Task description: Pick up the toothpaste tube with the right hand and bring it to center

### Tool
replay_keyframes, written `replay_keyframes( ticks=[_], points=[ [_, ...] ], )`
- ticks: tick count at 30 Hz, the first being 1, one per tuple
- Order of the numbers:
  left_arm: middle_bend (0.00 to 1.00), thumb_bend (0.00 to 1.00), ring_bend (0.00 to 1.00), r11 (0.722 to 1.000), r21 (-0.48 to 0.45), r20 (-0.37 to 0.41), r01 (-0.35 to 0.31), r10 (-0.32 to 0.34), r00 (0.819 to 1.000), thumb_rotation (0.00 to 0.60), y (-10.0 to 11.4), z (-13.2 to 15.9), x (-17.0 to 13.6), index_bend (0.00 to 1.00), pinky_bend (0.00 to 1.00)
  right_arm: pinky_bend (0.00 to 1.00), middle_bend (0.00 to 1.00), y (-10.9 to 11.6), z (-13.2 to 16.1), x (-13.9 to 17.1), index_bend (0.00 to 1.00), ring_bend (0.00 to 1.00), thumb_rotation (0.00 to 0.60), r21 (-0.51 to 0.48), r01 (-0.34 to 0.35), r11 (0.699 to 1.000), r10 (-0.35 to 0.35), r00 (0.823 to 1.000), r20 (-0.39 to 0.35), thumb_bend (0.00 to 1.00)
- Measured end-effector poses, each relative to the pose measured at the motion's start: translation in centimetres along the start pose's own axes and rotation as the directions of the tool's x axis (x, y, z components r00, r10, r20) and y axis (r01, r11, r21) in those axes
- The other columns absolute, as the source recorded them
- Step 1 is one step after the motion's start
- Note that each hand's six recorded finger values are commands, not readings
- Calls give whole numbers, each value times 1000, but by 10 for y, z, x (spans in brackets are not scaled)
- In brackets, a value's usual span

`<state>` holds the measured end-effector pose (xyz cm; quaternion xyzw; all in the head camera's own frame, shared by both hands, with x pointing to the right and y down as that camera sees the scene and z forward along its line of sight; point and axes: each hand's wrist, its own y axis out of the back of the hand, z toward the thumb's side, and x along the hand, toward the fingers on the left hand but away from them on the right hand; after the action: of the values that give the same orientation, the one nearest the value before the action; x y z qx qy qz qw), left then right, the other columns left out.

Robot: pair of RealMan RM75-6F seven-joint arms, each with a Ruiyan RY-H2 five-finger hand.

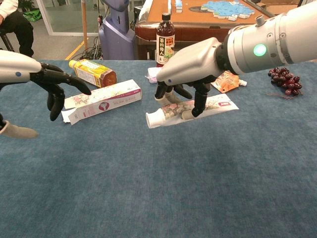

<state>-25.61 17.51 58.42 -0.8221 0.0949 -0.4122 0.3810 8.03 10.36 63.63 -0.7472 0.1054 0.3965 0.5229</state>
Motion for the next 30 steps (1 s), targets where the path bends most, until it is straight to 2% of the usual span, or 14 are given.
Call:
replay_keyframes(
  ticks=[12,30],
  points=[
    [470,222,388,995,2,46,104,-104,994,600,3,21,27,88,44,326,643,13,15,-20,692,532,599,39,11,999,-11,1000,-21,896],
    [470,222,388,988,23,74,155,-156,985,600,-3,37,51,79,44,326,643,13,20,-25,694,536,600,26,11,1000,-11,1000,-21,896]
  ],
)
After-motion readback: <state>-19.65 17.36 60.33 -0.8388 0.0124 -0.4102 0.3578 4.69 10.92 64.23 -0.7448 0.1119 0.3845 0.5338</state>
